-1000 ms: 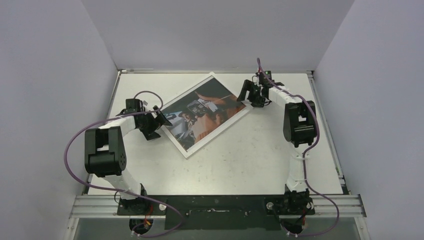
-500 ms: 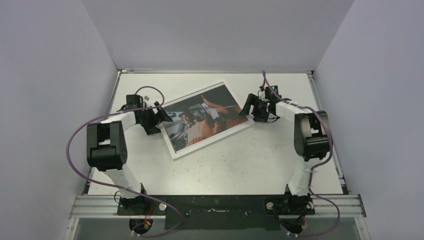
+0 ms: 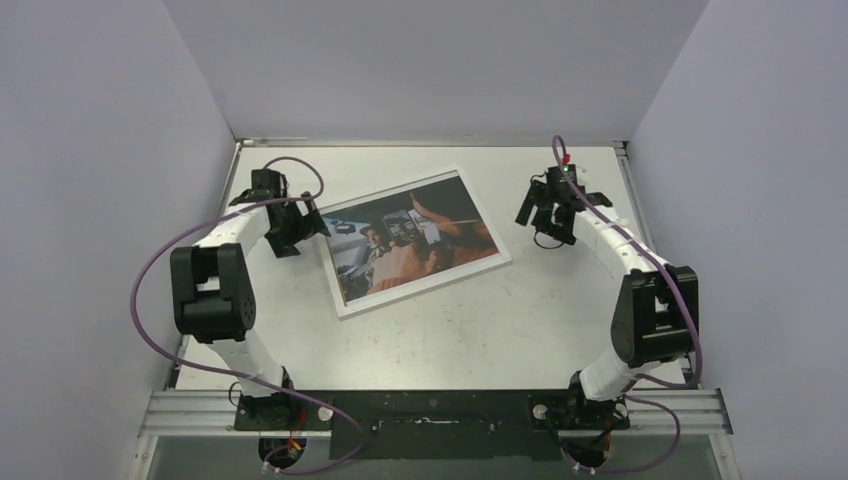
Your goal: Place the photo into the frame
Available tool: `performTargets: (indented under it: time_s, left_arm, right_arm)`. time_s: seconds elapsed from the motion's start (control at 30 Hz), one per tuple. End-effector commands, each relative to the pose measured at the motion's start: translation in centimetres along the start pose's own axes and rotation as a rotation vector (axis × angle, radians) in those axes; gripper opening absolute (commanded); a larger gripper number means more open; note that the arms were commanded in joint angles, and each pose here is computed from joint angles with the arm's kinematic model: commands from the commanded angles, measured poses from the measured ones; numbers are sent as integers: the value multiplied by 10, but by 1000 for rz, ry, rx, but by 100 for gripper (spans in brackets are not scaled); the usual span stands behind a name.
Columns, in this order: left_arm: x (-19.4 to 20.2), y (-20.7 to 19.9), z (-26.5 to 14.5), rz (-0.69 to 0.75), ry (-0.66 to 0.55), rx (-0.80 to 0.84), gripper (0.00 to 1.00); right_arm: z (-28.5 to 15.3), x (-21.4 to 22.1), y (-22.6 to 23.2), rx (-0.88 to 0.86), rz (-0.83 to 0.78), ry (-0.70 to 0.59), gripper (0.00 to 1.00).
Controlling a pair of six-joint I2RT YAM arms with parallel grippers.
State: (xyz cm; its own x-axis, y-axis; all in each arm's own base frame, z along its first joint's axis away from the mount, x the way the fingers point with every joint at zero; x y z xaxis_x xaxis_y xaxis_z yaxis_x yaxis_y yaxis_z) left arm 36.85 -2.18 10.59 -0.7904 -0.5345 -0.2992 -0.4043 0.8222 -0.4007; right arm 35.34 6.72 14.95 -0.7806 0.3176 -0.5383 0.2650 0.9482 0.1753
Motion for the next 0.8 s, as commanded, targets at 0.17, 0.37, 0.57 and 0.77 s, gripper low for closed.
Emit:
performTargets:
  time_s: [0.17, 0.37, 0.57, 0.77]
  left_arm:
    - [9, -8, -144, 46, -267, -138, 97]
    - [38, -20, -221, 46, -422, -54, 97]
    - [79, -3, -269, 49, -521, -3, 97]
    - [106, 3, -311, 87, -643, 109, 97]
  right_arm:
    - [-105, -39, -38, 195, 14, -305, 85]
    - [-182, -33, -61, 232, 43, -444, 95]
    - [-233, -2, -83, 215, 118, -541, 100]
    - [-283, 19, -107, 221, 151, -671, 100]
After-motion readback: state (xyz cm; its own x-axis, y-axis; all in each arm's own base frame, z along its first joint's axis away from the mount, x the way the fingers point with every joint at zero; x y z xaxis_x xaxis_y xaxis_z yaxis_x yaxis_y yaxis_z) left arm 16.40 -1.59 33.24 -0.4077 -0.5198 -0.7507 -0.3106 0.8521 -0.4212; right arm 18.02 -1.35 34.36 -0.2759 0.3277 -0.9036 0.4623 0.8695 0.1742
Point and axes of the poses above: each gripper's point midway between its finger pads, its own z axis out along the fingers, its own y axis along the line the jaws close on, x = y × z, the point moved 6 cm from there along -z, back along the fingers, and after that the axes turned 3 degrees about -z, right-handed, at the moved point
